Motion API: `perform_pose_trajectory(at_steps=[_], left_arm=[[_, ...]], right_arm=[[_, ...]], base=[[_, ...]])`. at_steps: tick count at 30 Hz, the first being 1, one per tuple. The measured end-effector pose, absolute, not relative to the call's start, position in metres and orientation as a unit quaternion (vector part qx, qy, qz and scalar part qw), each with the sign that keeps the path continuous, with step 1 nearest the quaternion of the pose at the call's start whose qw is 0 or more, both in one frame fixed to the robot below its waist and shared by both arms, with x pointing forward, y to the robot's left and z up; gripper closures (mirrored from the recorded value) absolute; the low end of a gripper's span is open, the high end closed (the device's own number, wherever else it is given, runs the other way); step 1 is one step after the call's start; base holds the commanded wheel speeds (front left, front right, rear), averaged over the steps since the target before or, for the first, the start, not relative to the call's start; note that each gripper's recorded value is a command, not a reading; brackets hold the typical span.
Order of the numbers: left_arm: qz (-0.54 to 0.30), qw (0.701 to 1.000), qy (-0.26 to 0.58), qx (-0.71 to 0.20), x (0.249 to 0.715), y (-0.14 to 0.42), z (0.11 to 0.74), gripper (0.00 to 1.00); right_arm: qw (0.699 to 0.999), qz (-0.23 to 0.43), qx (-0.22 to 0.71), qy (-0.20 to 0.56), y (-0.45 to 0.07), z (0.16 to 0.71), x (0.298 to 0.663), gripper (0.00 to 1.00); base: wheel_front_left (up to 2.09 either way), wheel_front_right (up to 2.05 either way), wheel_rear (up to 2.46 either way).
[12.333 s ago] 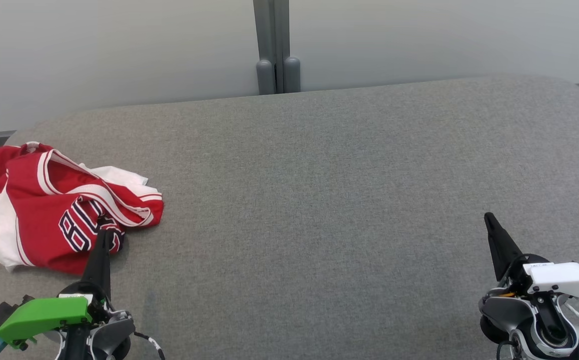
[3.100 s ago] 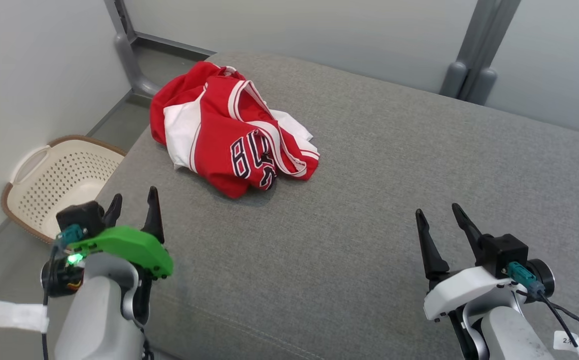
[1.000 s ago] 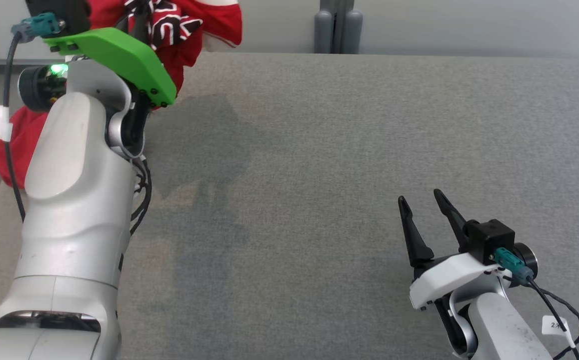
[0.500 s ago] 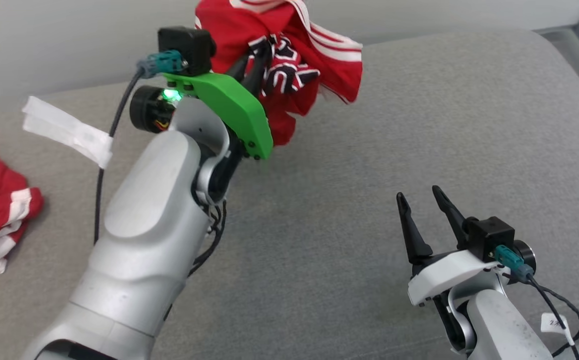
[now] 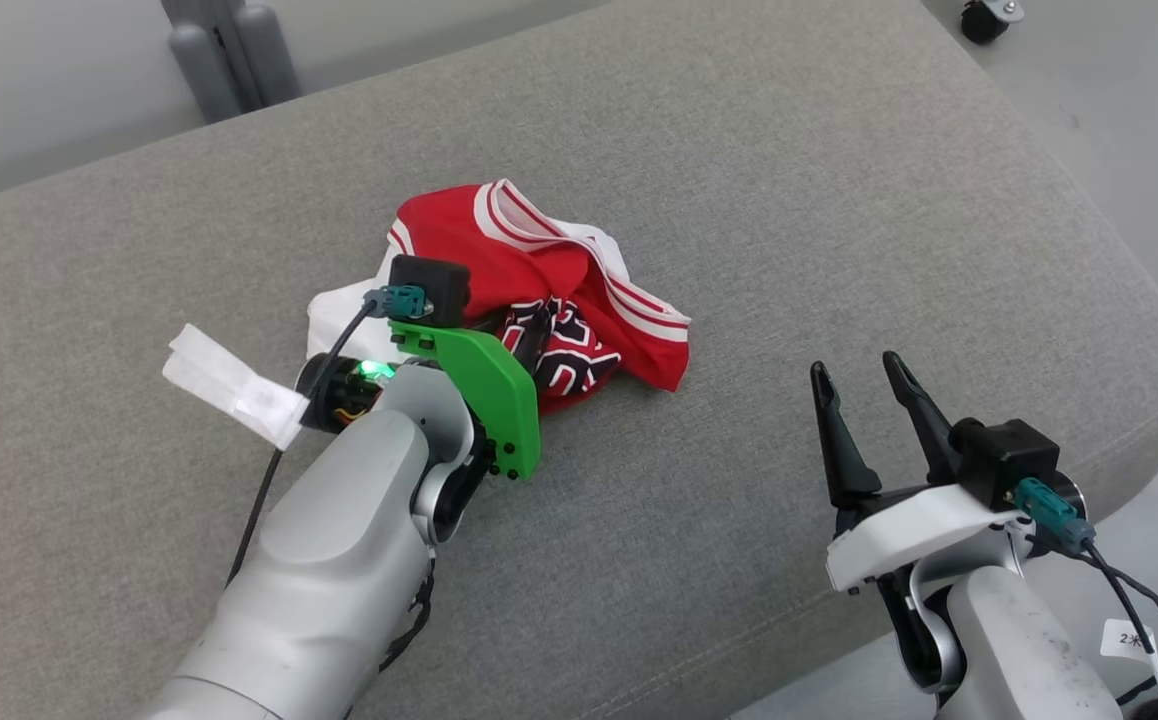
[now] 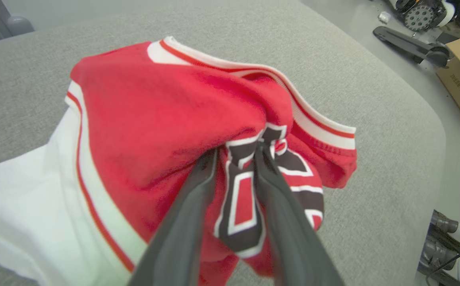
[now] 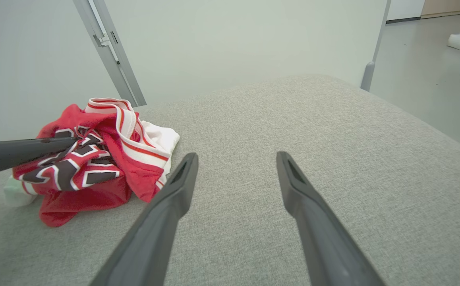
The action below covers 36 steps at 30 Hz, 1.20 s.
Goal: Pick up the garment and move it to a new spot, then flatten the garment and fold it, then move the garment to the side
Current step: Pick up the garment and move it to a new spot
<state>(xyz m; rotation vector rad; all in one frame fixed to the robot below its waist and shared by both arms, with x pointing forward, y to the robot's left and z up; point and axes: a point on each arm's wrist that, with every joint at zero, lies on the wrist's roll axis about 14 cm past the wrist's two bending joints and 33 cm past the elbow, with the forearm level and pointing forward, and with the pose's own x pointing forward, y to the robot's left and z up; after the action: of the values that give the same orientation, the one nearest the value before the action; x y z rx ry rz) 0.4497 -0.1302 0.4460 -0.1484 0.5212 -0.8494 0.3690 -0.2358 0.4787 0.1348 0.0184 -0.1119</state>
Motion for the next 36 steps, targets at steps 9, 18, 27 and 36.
perform_pose_trajectory(at_steps=[9,18,27,36], left_arm=[[-0.391,0.879,0.227,-0.152,0.460,-0.118,0.448,0.00],[-0.283,0.920,0.132,-0.239,0.479,-0.035,0.482,0.00],[-0.149,0.958,0.049,-0.241,0.463,0.078,0.498,0.00],[-0.085,0.978,-0.021,-0.190,0.414,0.140,0.514,0.00]], right_arm=[[0.996,-0.059,0.059,0.015,-0.239,0.473,0.379,0.00],[0.998,-0.043,0.051,0.003,-0.229,0.478,0.390,0.00],[0.999,-0.004,0.045,-0.020,-0.203,0.494,0.401,0.00],[0.998,0.038,0.039,-0.031,-0.174,0.505,0.406,0.00]], base=[[0.00,0.00,0.00],[0.00,0.00,0.00],[0.00,0.00,0.00],[0.00,0.00,0.00]])
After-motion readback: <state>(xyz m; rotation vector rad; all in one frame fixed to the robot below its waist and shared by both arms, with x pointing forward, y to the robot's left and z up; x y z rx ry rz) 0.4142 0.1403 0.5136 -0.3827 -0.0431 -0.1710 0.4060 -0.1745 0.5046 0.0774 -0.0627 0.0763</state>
